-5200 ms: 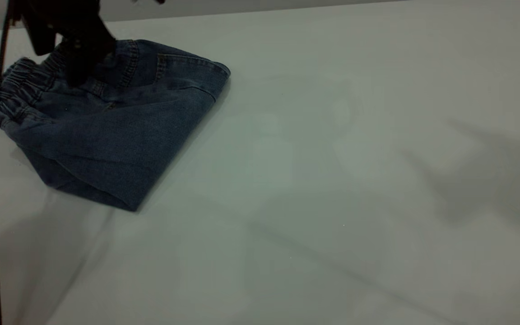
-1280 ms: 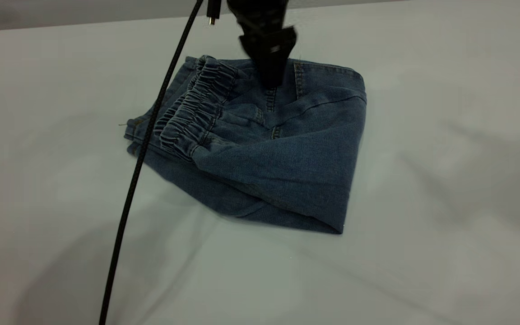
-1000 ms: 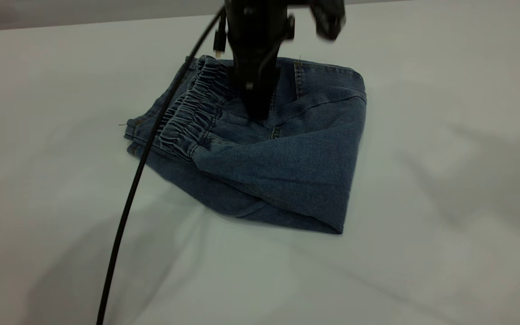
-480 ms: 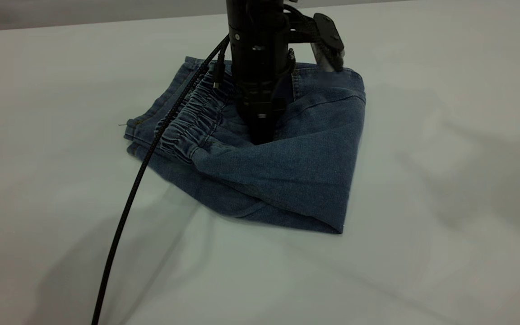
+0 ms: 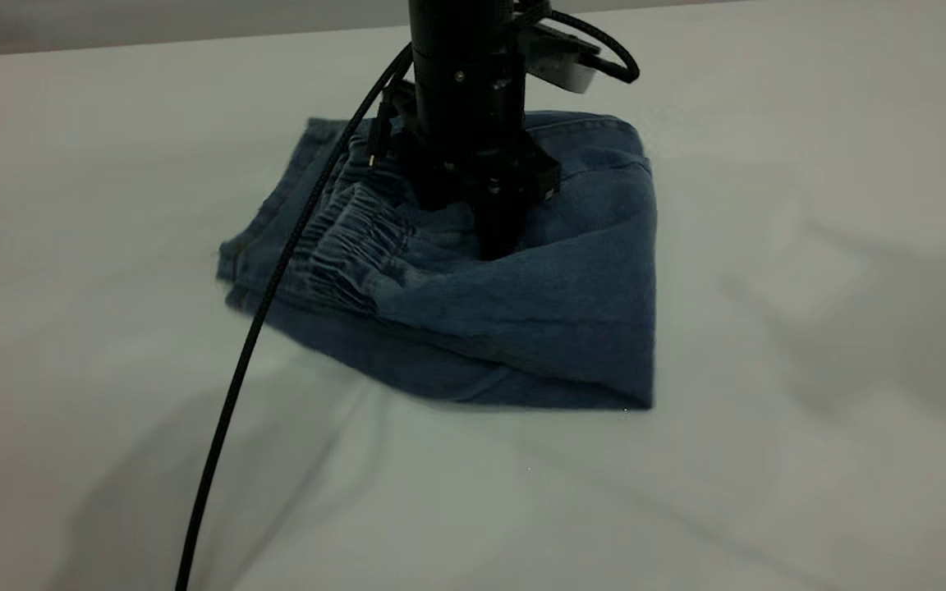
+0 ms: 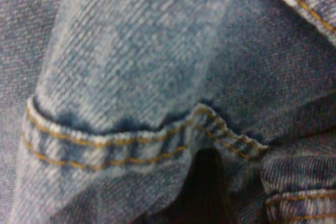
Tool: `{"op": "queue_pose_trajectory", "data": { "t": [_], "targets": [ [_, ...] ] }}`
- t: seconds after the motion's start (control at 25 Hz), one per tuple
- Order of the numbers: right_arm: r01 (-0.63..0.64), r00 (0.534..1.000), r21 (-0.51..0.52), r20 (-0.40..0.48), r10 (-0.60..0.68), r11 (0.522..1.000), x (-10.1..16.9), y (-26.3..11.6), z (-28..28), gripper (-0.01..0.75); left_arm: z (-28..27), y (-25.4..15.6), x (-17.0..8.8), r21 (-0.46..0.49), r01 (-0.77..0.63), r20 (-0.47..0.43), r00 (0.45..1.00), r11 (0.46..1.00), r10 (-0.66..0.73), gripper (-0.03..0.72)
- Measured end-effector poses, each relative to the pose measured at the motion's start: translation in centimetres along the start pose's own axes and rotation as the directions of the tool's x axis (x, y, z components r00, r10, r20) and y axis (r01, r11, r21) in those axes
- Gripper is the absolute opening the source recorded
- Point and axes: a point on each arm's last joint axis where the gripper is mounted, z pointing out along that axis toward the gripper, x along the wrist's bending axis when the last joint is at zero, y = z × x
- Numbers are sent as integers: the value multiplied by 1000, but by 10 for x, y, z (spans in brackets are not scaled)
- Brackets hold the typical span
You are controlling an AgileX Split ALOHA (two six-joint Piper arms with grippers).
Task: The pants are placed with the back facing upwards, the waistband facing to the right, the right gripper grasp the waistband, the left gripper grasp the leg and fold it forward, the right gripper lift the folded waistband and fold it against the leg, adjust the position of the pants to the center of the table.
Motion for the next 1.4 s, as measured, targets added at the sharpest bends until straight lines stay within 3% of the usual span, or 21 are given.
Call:
{"op": "queue_pose_trajectory", "data": {
  "t": [0.16,0.28,0.68,0.84,1.12,1.4],
  "targets": [
    [0,1000,0,0,0,1000,0,0,0,552,-1,0,-4,1,161,40,986,987,-161,546],
    [0,1000,0,0,0,1000,0,0,0,552,-4,3,-5,-8,203,58,978,979,-202,546],
    [-1,1000,11,-7,1,1000,1,-1,0,552,-80,15,-3,-218,78,33,997,973,-72,546],
    [-24,998,13,-60,24,1000,6,-1,-1,552,-118,9,-1,-285,43,-14,999,958,-49,546],
    [-3,985,-80,-174,-11,997,26,4,-29,552,-214,-20,9,-441,-30,-193,979,897,-63,546],
    [62,975,-204,-198,-103,977,50,3,-85,552,-315,-73,3,-620,-51,-224,968,783,-114,546]
  ]
}}
